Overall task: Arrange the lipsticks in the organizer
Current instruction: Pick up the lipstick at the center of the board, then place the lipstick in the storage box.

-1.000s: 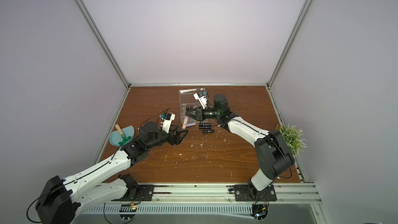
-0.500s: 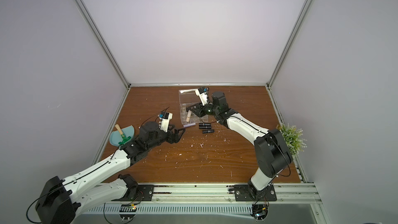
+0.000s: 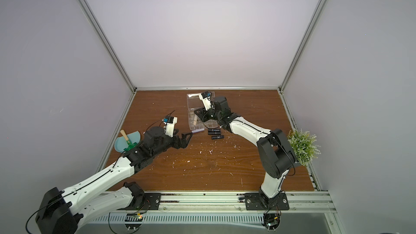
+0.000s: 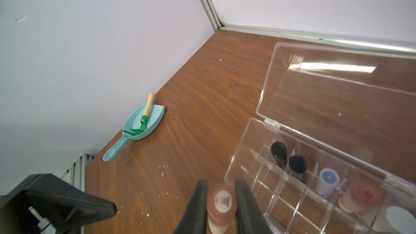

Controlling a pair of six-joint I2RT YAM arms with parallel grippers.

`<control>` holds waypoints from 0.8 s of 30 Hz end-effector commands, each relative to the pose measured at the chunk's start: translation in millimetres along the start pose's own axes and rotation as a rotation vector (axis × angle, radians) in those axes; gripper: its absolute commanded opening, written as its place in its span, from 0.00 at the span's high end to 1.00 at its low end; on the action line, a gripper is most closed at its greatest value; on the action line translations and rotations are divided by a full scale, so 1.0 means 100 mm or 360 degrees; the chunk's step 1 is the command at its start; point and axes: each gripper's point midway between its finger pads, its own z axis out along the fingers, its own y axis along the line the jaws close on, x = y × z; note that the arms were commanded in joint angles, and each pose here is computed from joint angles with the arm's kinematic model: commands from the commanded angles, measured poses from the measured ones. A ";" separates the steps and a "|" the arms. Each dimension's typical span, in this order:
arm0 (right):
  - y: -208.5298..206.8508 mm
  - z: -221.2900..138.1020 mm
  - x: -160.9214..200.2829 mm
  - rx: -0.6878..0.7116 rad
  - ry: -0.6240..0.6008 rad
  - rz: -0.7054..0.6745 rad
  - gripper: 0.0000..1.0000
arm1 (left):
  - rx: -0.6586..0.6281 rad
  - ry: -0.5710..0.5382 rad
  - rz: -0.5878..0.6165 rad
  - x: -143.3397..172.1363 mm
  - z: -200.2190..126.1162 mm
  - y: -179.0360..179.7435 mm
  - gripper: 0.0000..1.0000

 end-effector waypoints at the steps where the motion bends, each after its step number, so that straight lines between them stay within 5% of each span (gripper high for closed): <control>1: 0.13 0.06 -0.36 -0.0005 -0.0194 -0.0171 0.85 | -0.0072 -0.0069 -0.0025 -0.09 -0.08 0.10 0.00; 24: -0.10 0.52 -0.46 0.0277 -0.0312 -0.0496 0.83 | -0.0174 -0.0168 0.0005 -0.17 -0.23 0.23 0.00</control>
